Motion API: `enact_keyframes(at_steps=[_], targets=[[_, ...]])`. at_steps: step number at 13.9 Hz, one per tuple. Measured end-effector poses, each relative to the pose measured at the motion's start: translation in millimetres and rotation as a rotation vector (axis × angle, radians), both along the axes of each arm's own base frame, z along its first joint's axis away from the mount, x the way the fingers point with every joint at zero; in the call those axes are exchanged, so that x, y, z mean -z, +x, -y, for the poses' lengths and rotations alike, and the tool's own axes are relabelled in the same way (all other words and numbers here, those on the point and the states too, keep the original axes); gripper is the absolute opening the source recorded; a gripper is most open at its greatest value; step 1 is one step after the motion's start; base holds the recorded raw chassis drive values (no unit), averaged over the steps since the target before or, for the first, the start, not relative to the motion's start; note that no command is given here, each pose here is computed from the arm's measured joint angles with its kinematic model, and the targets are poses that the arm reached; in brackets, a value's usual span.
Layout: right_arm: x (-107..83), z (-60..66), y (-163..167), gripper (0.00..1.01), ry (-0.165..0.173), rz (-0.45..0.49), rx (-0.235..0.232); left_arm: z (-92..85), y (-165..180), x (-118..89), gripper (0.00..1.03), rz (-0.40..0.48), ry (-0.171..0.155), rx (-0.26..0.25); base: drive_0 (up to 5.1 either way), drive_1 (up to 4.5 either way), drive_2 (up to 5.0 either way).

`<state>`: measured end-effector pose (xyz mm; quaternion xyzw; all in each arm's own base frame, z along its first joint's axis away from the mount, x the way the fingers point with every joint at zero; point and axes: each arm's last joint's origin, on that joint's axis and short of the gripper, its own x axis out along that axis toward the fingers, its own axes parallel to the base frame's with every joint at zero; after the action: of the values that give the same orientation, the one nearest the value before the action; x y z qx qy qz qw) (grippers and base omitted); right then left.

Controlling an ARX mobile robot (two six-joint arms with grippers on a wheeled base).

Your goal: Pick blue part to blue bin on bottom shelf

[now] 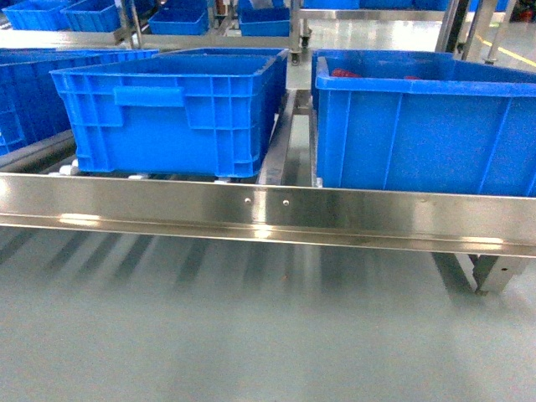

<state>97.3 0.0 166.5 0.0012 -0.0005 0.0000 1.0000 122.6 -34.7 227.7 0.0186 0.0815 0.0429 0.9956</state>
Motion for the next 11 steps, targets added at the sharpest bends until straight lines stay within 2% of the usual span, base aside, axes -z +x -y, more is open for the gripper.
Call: enact_keyframes(at_steps=[11], targets=[[0.0,0.0,0.0,0.98,0.000,0.000,0.000,-0.1,-0.2,-0.3,0.43,0.003,-0.001,-0.001,0.0,4.04,-4.0]])
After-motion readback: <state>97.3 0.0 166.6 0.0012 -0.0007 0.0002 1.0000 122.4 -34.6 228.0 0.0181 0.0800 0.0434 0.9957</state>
